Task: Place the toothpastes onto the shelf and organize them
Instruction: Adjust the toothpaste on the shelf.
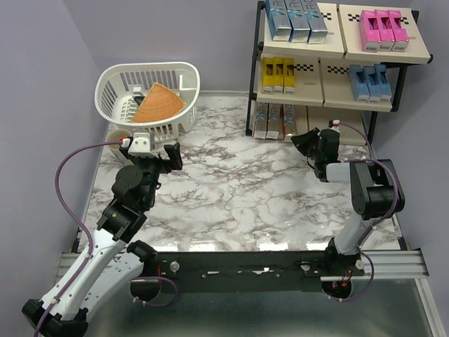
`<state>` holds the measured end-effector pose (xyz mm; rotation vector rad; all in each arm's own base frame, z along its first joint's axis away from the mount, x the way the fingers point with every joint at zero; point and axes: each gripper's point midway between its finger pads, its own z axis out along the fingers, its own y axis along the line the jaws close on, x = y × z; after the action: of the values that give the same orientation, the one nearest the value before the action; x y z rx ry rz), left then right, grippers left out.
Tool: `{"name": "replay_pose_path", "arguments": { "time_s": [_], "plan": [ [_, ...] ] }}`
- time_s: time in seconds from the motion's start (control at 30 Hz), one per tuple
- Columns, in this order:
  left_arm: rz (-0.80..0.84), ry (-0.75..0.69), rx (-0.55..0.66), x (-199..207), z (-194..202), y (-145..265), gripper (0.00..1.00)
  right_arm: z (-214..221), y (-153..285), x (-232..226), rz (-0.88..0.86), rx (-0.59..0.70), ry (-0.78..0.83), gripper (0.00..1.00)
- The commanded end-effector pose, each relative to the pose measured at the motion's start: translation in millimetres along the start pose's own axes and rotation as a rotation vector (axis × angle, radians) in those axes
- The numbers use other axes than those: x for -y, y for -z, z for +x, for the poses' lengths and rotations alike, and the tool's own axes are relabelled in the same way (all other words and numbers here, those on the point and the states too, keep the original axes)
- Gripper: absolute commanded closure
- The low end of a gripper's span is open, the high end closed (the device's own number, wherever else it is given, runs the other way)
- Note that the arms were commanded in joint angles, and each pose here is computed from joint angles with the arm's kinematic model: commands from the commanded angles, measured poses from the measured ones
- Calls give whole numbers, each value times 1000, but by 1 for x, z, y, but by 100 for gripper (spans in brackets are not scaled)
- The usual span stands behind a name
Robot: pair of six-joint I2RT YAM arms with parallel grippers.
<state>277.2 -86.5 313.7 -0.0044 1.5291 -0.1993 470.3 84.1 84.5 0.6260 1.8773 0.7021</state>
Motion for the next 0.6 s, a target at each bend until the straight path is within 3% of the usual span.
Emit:
{"name": "replay_pose_path", "arguments": {
  "time_s": [0.0,0.27,0.57],
  "plan": [
    [4,-9,8,0,0,-1,1,-16,28,-3,-107,85,-127,79],
    [15,-14,-4,2,4,-3,1,-57,29,0,-292,194,-305,81],
    [10,-38,-25,2,12,-6,1,-81,-23,11,-242,212,-353,83]
  ]
}}
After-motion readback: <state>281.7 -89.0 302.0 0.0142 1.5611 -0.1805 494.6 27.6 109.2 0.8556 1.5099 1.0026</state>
